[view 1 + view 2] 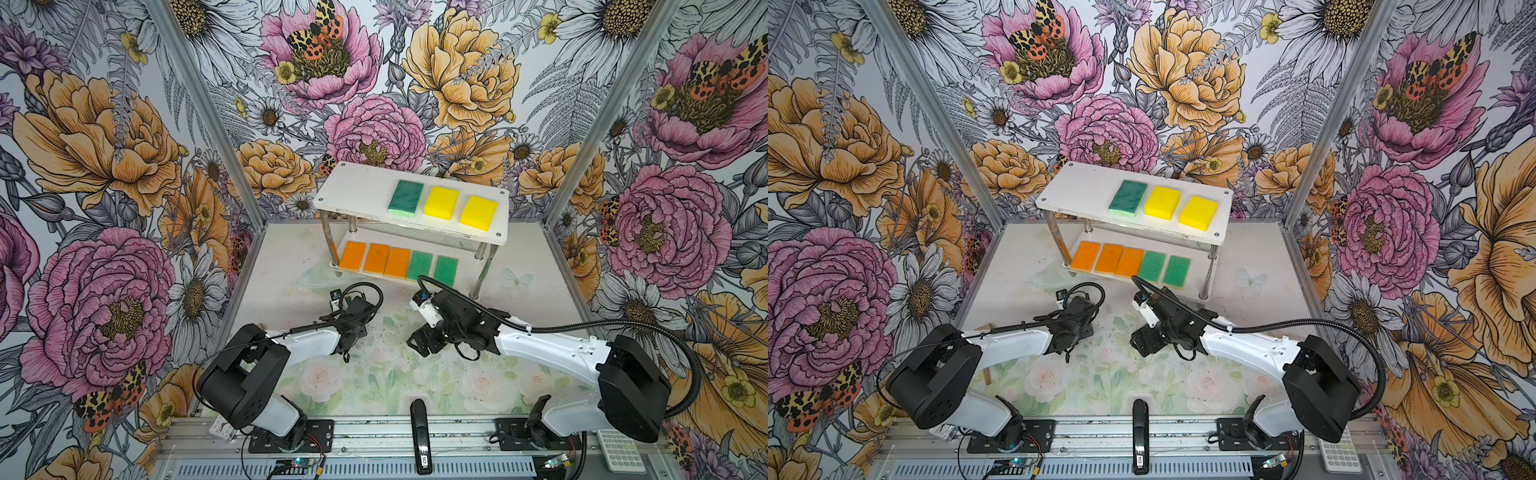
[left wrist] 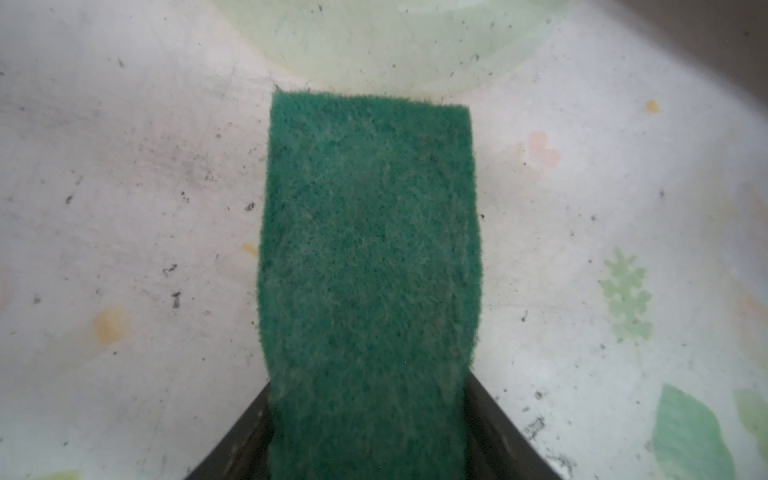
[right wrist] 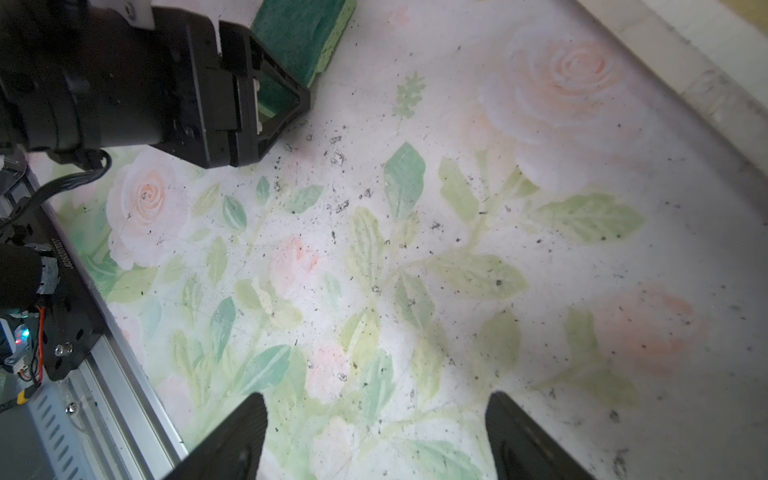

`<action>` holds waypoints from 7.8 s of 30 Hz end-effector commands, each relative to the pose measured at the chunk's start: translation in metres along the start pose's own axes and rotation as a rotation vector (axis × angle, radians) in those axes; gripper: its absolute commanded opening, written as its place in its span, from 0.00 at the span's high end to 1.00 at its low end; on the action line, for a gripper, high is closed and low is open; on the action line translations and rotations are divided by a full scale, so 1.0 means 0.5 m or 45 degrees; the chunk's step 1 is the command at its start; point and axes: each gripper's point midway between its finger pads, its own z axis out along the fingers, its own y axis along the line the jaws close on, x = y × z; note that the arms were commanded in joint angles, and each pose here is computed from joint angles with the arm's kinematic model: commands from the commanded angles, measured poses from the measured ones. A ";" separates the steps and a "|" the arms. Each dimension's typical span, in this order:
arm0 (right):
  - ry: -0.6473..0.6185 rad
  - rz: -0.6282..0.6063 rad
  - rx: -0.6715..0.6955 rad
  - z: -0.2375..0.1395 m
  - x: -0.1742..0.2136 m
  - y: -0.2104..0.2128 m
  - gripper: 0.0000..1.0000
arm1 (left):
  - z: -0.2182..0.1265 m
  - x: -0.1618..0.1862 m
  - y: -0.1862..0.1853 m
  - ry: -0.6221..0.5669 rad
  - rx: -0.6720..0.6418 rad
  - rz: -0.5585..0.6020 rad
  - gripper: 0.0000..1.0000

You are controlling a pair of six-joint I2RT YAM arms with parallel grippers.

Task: Place and organize the cleaning sponges onto the shelf

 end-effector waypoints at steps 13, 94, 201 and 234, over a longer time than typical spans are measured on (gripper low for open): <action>-0.005 -0.005 -0.017 0.008 -0.004 0.010 0.15 | -0.077 -0.027 -0.004 0.009 0.096 0.003 0.41; -0.012 -0.031 -0.030 0.004 0.005 0.030 0.16 | -0.421 -0.659 -0.298 -0.415 0.556 0.418 0.40; -0.734 0.229 0.964 -0.451 -0.085 -0.400 0.05 | -0.261 -0.332 0.176 -1.072 0.237 0.143 0.01; -0.992 0.572 1.139 -0.402 0.054 -0.646 0.06 | -0.155 -0.349 0.158 -1.002 0.279 0.228 0.01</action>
